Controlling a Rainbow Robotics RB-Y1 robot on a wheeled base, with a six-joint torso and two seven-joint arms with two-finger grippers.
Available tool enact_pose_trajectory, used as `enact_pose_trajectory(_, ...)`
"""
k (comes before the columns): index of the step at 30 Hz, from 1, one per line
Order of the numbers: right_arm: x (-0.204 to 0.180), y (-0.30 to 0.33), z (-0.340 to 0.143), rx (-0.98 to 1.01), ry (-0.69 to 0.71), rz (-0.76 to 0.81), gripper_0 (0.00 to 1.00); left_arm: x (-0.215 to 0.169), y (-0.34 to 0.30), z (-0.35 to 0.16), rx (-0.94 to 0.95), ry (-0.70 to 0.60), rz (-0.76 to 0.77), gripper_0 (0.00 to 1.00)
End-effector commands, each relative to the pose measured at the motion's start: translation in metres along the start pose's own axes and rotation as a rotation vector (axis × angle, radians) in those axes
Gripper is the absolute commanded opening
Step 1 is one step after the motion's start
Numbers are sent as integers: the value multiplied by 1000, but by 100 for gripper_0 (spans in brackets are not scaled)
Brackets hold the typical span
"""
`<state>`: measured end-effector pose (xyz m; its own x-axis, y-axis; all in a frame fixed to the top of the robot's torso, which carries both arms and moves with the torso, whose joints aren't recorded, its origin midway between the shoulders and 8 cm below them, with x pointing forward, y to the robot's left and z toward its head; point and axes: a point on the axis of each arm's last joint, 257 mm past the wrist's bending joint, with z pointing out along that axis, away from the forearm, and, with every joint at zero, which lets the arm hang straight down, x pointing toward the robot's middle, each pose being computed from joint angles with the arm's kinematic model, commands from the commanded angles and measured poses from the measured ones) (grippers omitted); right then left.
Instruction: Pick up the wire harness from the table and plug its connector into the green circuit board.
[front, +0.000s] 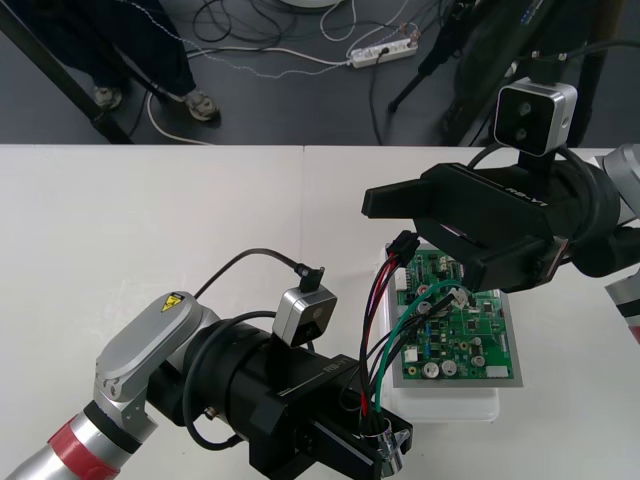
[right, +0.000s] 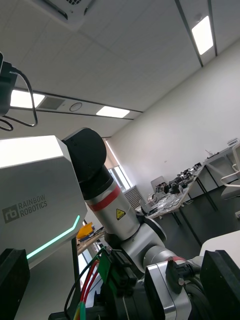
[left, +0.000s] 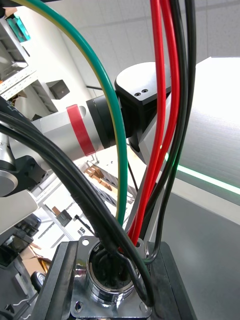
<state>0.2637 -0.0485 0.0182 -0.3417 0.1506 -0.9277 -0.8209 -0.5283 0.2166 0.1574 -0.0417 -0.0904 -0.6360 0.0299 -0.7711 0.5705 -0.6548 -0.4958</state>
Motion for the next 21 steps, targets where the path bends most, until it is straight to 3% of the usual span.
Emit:
enact_pose_trajectory(1,-7,14,18,-75,21,1,100,-2,-17,16,73,5,33,0)
enact_pose_trajectory(13,-4,14,19,-78,24,0,100,-2,-17,16,70,4,32,0)
enact_pose_trajectory(14,-5,14,19,-77,23,0,95,-2,-17,16,70,4,32,0)
enact_pose_trajectory(15,-5,14,19,-78,22,1,61,-2,-17,16,74,5,34,0)
enact_pose_trajectory(17,-4,14,19,-78,24,0,29,-1,-17,16,71,5,32,0)
enact_pose_trajectory(21,-5,14,19,-78,23,-9,0,-2,-17,16,72,2,33,0)
